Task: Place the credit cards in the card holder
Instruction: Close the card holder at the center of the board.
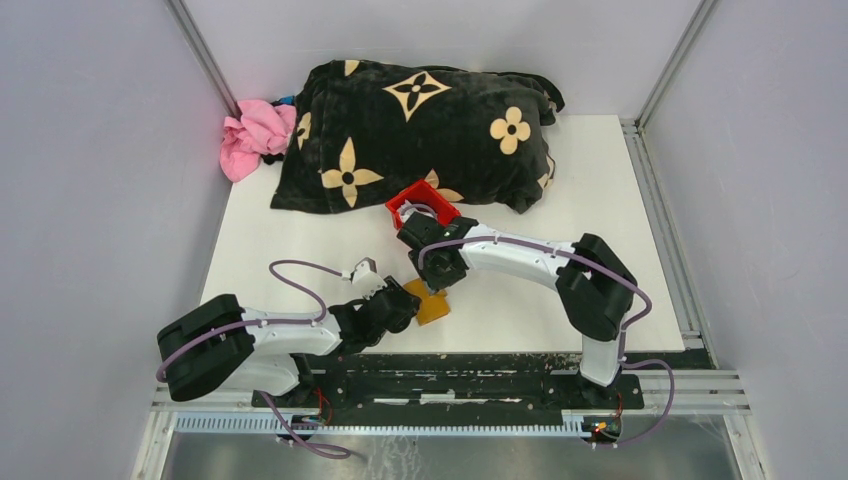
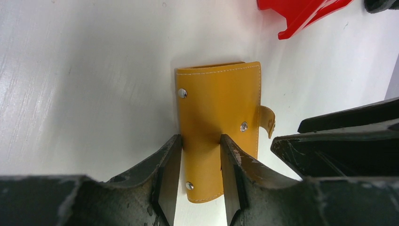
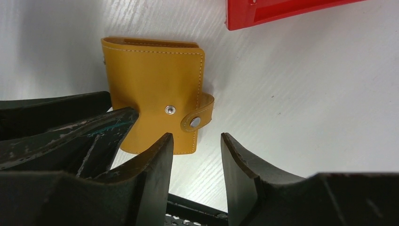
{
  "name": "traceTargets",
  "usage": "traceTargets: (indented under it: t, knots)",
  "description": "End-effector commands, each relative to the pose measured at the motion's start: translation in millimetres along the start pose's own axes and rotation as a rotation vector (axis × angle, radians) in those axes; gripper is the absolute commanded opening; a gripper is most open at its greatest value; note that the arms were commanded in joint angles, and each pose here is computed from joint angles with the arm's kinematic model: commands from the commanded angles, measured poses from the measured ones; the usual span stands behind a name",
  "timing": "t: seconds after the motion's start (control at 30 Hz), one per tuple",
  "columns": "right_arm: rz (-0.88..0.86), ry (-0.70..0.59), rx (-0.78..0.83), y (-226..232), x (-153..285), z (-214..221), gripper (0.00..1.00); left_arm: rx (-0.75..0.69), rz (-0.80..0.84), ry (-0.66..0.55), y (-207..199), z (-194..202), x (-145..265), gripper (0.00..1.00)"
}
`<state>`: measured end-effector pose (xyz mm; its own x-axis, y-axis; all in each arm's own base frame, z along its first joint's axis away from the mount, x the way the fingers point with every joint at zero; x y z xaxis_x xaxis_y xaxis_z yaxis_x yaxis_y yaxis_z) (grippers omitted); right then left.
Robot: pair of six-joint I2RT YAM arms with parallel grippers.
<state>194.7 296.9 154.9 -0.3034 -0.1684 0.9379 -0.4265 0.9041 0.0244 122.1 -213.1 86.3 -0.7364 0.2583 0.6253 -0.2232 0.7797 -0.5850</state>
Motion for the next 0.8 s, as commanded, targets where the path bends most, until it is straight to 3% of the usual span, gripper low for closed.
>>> traceTargets:
  t: [0.0, 0.4, 0.77]
  knots:
    - [0.028, -0.025, 0.017, 3.2, 0.4, -7.1, 0.49, -0.069, -0.036, 0.015, 9.5, 4.5, -1.4, 0.44]
    - [0.053, -0.023, 0.04, 6.9, -6.5, -10.3, 0.46, -0.068, -0.037, 0.02, 10.9, 5.0, -0.9, 0.43]
    - [0.063, -0.009, 0.04, 6.3, -9.5, -5.8, 0.27, -0.068, -0.041, 0.027, 12.2, 6.5, -2.0, 0.43]
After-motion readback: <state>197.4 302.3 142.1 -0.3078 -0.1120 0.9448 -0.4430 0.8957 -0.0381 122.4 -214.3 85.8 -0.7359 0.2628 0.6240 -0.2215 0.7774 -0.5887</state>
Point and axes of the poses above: each gripper's point midway between its finger pads, its own x axis back along the fingers, its own y axis along the line the jaws close on, z = x × y, the point moved 10 cm from there along x, back along the fingers, and after that the axes turned 4 degrees about -x, right-handed, at the moved point
